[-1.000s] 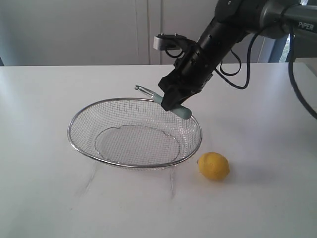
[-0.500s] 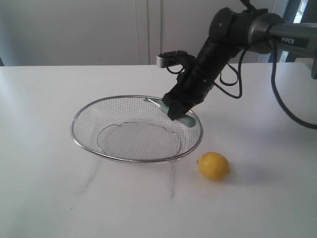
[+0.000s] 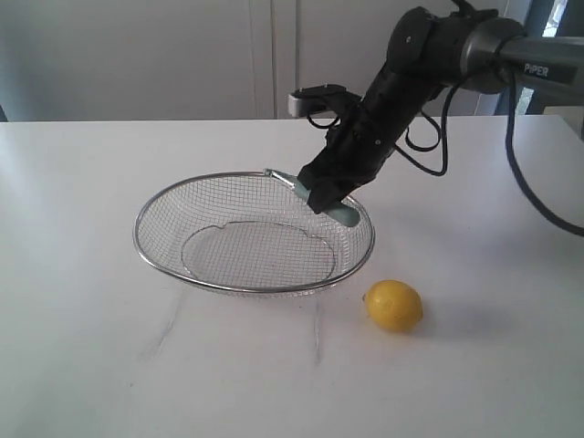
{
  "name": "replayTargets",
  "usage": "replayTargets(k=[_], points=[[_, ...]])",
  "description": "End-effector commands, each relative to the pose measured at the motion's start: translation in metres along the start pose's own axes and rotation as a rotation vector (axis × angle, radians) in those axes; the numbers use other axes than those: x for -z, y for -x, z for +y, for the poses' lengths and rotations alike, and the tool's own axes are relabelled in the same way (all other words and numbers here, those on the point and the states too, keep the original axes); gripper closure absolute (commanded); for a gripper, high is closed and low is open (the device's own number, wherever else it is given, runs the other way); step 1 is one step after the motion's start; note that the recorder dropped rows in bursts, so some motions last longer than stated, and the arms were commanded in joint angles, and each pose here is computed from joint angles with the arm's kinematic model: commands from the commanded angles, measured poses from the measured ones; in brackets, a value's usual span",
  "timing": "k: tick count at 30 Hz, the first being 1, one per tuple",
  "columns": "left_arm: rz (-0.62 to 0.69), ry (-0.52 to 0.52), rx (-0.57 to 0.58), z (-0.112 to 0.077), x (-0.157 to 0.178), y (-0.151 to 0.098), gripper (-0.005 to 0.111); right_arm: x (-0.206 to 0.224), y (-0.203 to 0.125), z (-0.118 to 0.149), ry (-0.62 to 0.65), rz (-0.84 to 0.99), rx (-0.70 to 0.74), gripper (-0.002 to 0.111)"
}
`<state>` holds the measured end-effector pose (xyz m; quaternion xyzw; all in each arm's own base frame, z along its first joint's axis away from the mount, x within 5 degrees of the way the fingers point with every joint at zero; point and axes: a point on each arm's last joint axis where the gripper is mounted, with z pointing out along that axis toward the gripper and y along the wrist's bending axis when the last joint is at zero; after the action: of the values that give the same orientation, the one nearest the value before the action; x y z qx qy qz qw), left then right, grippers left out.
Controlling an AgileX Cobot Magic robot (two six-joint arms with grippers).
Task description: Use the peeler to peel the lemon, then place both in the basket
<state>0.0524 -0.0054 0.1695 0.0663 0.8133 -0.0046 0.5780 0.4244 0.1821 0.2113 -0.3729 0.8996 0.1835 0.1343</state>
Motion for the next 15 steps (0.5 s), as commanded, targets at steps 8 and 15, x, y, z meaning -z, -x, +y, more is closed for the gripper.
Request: replayTargets(k=[8, 15], points=[[0.000, -0.028, -0.008, -0.002, 0.000, -0.001, 0.107, 0.109, 0.001, 0.050, -0.017, -0.115, 0.050, 0.108], [-0.002, -0.044, -0.013, -0.003, 0.000, -0.001, 0.107, 0.147, -0.037, 0.072, -0.117, -0.087, 0.051, 0.108]])
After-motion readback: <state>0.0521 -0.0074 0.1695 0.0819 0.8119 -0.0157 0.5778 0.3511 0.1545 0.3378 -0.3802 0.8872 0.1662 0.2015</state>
